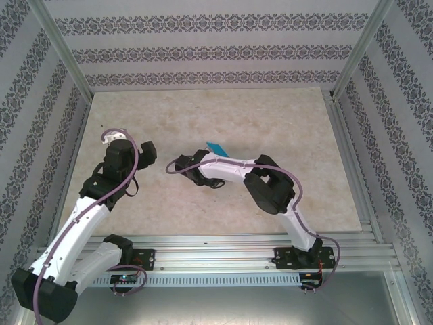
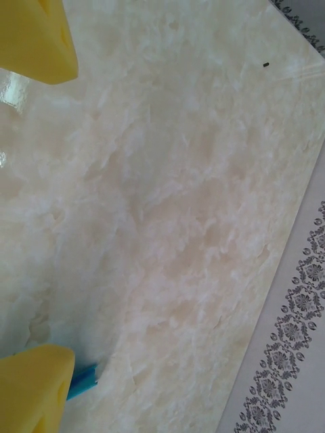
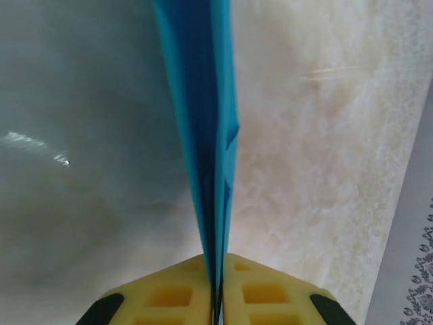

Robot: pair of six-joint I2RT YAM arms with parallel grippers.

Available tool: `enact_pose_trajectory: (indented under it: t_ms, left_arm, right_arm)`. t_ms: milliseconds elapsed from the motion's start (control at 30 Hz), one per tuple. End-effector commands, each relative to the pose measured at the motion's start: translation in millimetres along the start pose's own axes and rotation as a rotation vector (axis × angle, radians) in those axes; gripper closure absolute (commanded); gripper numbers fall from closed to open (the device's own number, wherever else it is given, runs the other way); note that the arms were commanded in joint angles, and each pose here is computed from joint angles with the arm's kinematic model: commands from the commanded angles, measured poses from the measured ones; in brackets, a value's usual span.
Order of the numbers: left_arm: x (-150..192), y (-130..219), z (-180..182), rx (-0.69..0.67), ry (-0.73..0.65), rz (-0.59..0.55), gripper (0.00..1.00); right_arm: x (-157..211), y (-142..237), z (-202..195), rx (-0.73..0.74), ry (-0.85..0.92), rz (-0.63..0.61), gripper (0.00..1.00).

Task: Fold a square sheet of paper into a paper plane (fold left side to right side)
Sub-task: Turn over the paper at the center of the table, then fold the wing for the fifth time at the center of the table.

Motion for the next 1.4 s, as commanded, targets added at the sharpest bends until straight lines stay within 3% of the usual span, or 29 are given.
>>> enact_pose_trajectory:
  t_ms: [0,200,400,500,700,900,1133,1233,1367]
  left_arm:
    - [4.7,-3.2,5.8,-0.01,0.013,0.024,0.01]
    - [20.7,-17.3,-11.3,0.123,-0.014,0.135,0.02]
    - [52.2,-39.8,-64.7,0.52,0.043,0.317,0.07]
    - [70.8,-56.5,-92.2,0.656,0.08,0.419,0.08]
    - [113.5,-102.4,-130.8,0.687,0.106,0.594,0.08]
    - [147.6,-145.9,-155.9,0.657,0.126,0.695,0.15]
    - [164.0,-180.3,-159.8,0.592,0.13,0.732,0.31]
    - [169.5,-187.8,-163.0,0.6,0.131,0.753,0.42]
    - [170.3,-188.8,-166.5,0.639,0.103,0.754,0.67]
  right_arm:
    - [-2.6,23.2,9.6,-0.108,0.024,-0.022,0.7]
    - [15.9,73.7,-22.8,-0.347,-0.111,-0.174,0.44]
    - [46.9,94.2,-84.7,-0.536,-0.342,-0.379,0.41]
    - [59.7,92.4,-110.0,-0.651,-0.48,-0.514,0.39]
    - [85.8,72.0,-140.0,-0.84,-0.699,-0.694,0.35]
    - [111.6,41.0,-138.7,-0.95,-0.763,-0.661,0.35]
    - [125.7,17.4,-129.0,-1.009,-0.801,-0.615,0.37]
    - [127.2,8.7,-127.2,-1.036,-0.824,-0.606,0.41]
    - [123.6,1.8,-125.0,-1.137,-0.846,-0.618,0.49]
Point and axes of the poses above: each hand's point on the last joint's axis, 136 mm out from that joint toward the fingers, its own y axis back along the fingers, its own z axis along the line the jaws close on, x = y × z, the point moved 5 cm from there along y, back along the fingers, and after that the axes turned 5 degrees about y, right-handed, at the moved point
